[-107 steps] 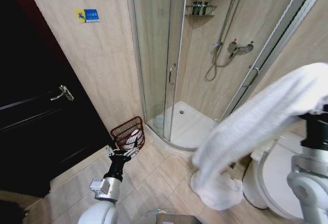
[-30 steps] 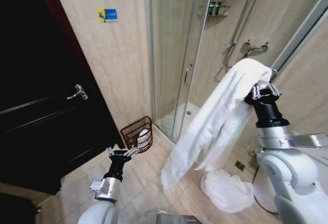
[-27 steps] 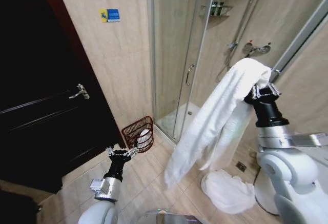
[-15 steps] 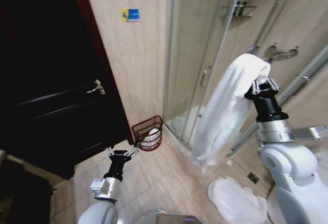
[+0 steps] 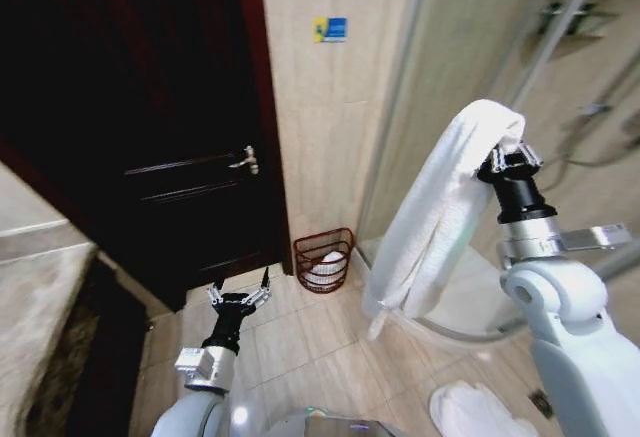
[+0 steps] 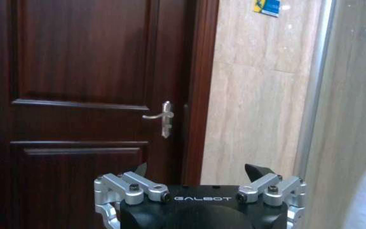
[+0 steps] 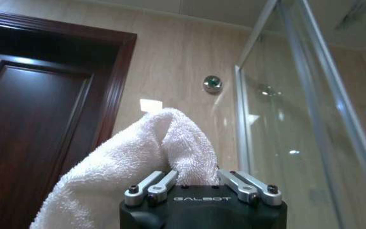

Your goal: Discard the used towel into the hamper.

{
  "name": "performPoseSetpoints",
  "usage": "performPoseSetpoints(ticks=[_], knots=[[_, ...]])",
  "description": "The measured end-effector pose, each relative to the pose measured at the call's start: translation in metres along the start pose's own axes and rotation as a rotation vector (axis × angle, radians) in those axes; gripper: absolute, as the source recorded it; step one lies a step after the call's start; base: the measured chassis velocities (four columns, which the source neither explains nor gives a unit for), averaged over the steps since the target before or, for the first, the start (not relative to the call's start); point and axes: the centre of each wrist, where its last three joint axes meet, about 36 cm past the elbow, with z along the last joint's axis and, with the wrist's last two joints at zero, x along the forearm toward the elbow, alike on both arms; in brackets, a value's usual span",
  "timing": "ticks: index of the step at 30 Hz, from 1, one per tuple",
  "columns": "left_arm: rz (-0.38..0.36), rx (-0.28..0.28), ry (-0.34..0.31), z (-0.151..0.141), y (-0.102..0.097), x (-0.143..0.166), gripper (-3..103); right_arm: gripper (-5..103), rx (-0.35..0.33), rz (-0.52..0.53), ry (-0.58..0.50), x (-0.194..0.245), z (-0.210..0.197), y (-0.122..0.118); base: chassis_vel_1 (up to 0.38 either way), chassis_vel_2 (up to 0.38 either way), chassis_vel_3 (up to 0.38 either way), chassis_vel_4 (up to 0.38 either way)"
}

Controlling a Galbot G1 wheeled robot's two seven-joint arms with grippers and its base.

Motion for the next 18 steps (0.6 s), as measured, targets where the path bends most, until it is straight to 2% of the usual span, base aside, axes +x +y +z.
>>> performPoseSetpoints(ticks=[7, 11, 18], knots=[[0.0, 0.0, 0.0, 0.0, 0.0, 0.0, 100, 13, 0.006, -0.001, 0.03, -0.019, 0.03, -0.003, 0.007, 0.005, 0.008, 0.005], [0.0, 0.0, 0.0, 0.0, 0.0, 0.0, 100, 13, 0.023, -0.006, 0.066, -0.027, 0.038, -0.003, 0.0, 0.0, 0.0, 0.0], [0.0, 0.0, 0.0, 0.0, 0.0, 0.0, 100, 13, 0.016, -0.001, 0.063, -0.03, 0.04, 0.001, 0.0, 0.0, 0.0, 0.0]])
